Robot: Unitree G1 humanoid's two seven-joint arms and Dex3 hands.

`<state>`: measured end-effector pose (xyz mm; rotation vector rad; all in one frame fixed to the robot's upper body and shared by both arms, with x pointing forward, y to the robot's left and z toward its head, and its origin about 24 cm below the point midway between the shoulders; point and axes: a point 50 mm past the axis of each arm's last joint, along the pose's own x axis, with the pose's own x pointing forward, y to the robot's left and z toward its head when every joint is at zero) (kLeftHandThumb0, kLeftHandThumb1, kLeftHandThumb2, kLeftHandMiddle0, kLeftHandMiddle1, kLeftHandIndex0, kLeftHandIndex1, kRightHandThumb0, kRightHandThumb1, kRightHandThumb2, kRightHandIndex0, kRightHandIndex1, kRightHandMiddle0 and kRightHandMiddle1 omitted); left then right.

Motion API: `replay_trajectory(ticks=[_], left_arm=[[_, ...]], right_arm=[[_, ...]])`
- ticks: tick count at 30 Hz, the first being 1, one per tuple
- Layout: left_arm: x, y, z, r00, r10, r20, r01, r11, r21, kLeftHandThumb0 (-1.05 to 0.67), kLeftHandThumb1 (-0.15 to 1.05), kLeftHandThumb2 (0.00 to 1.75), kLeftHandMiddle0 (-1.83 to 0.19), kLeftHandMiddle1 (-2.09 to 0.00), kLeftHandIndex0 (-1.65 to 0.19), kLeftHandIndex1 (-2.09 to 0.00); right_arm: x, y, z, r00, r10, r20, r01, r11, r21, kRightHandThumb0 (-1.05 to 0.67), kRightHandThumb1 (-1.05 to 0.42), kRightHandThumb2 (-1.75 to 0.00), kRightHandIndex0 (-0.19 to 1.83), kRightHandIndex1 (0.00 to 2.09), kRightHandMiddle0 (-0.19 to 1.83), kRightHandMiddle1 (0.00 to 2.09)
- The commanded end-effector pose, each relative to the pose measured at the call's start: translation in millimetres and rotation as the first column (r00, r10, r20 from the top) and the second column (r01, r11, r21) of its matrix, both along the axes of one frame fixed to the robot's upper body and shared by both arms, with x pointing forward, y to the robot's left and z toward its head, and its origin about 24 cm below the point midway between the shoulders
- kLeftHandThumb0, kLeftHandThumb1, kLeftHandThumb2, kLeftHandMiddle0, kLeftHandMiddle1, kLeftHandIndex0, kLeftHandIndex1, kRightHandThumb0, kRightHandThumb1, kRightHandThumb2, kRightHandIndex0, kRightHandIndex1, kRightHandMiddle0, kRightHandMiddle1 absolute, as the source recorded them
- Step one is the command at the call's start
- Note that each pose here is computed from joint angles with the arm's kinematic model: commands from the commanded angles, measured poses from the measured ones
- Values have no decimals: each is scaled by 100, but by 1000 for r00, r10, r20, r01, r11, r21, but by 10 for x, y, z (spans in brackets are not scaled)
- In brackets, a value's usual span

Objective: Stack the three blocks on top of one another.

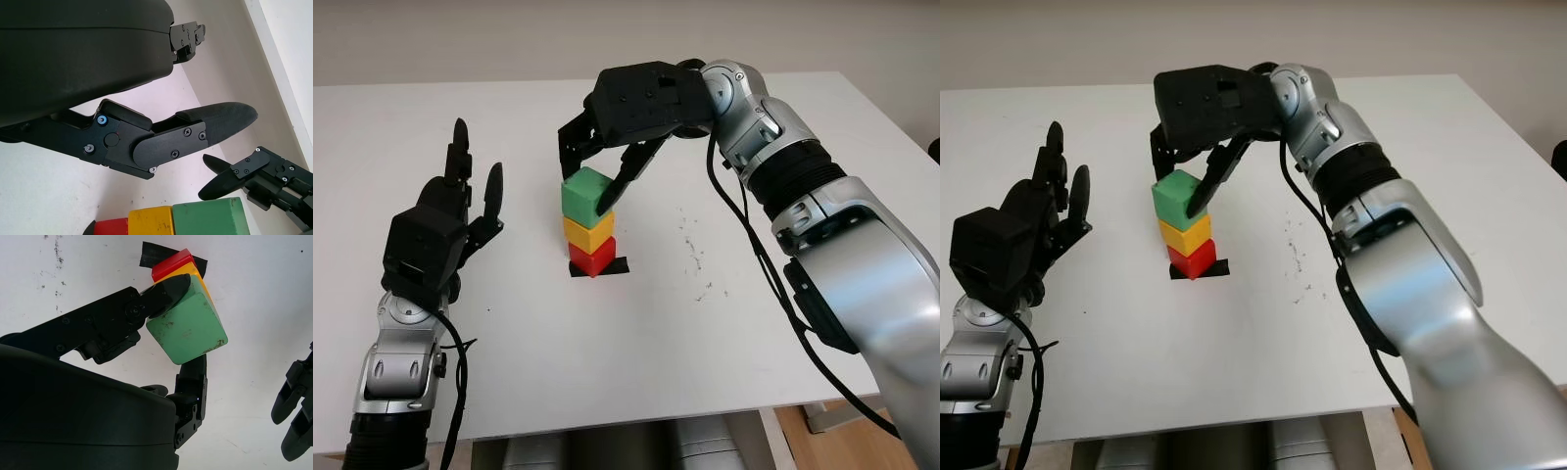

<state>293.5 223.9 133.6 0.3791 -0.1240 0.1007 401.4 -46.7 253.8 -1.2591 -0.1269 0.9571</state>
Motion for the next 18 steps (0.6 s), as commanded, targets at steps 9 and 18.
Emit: replay_trajectory(ticks=[9,18], left_arm=[[-25,2,7,1000,-4,11,4,1000,7,-81,105,72,19,0,19,0],[-16,-8,11,1000,-6,9,6,1000,7,-83,105,71,19,0,19,0]], right_arm=[[14,-12,-8,999,-29,-44,30,999,21,-44,-88,-5,28,4,25,116],[20,-24,-9,997,-48,-61,49,999,16,-65,-84,-5,16,2,21,35]])
